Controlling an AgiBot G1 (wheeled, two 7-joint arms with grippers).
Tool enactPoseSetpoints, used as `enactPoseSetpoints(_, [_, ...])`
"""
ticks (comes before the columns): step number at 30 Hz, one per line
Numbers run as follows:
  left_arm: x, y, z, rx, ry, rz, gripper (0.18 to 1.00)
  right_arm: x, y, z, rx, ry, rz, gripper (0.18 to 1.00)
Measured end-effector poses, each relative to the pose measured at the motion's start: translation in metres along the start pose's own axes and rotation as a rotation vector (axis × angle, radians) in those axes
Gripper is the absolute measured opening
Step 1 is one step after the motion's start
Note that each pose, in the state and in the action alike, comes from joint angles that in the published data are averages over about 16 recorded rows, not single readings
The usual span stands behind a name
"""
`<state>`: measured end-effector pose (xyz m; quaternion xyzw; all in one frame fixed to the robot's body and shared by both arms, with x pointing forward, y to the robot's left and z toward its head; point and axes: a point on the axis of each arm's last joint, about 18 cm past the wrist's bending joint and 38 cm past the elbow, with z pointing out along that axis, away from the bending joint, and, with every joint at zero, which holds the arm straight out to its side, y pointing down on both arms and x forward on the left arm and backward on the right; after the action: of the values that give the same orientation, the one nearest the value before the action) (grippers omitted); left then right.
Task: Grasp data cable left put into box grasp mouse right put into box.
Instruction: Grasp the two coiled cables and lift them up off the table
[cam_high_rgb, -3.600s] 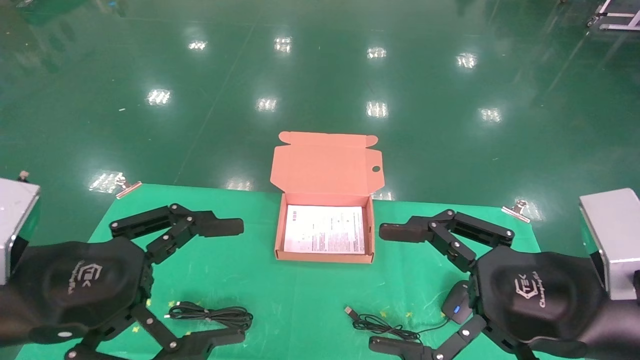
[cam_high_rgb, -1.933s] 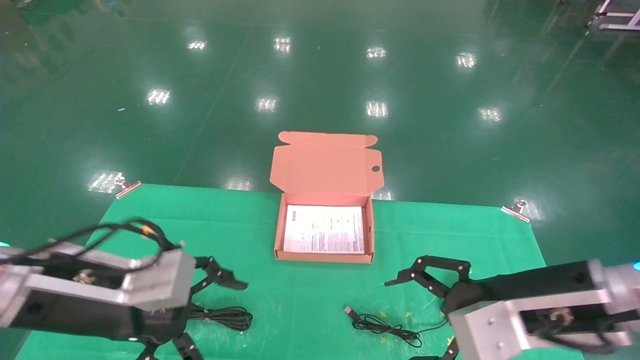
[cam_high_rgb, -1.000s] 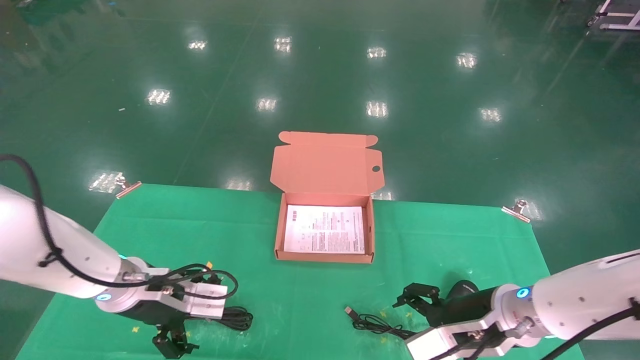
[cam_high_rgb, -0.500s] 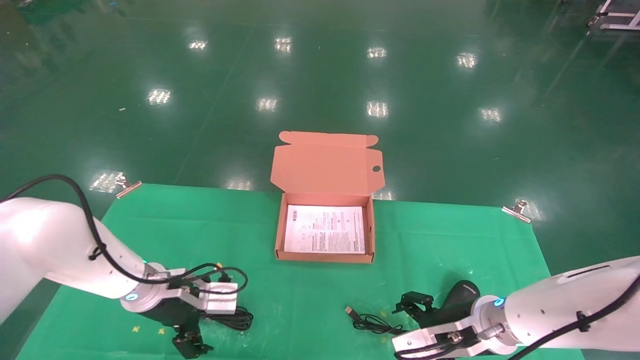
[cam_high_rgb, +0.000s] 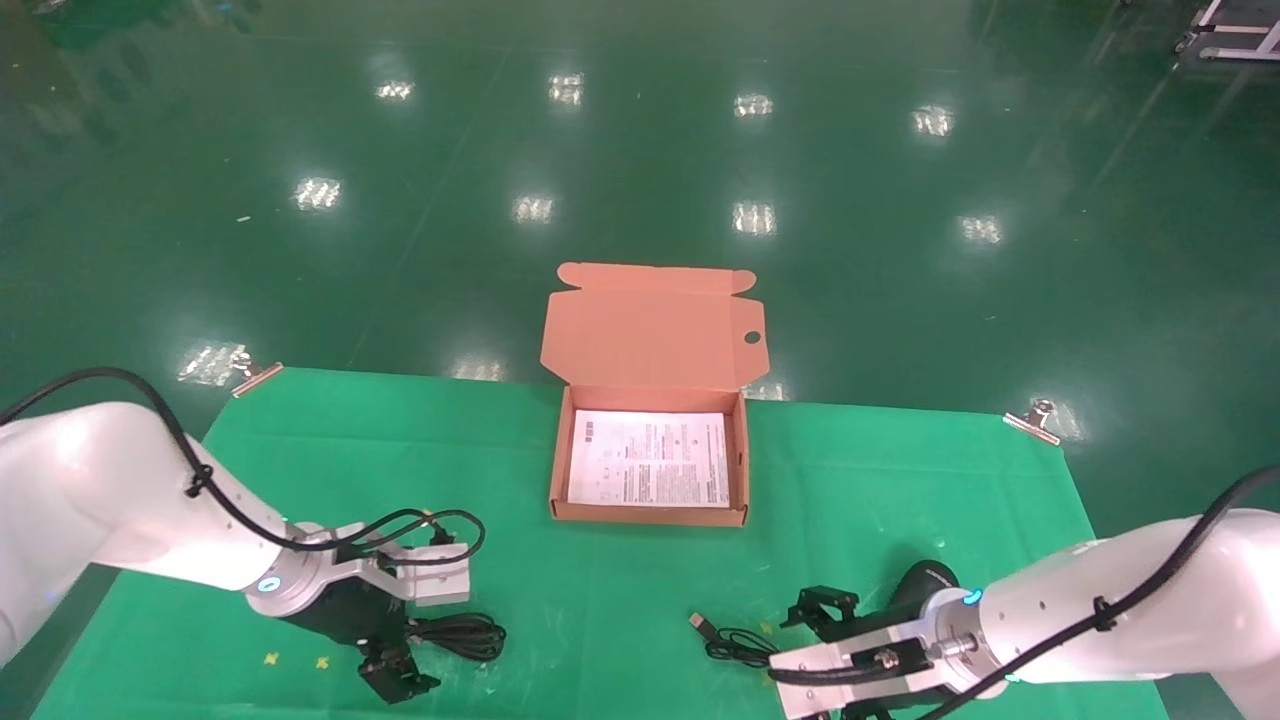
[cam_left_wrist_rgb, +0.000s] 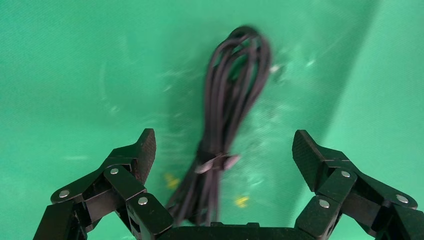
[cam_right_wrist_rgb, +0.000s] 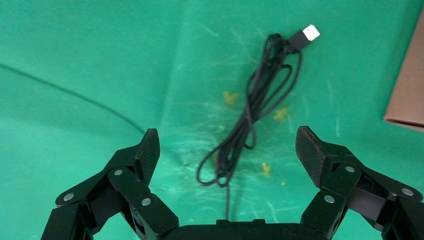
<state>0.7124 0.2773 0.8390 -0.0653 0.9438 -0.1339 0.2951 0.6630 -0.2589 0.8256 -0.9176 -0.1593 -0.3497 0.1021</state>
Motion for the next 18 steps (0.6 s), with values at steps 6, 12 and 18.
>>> enactPoseSetpoints(6, [-0.006,0.003,0.004,-0.026,-0.022,0.024,1.001,0.003,0.004,0.01,-0.019,-0.002,0.001,1.001])
enactPoseSetpoints(12, [-0.01,0.005,0.006,-0.046,-0.035,0.042,1.001,0.003,0.01,0.019,-0.042,-0.003,0.015,1.001])
enactPoseSetpoints(18, [-0.012,0.006,0.007,-0.054,-0.042,0.049,1.0,0.003,0.015,0.025,-0.057,-0.001,0.039,0.998])
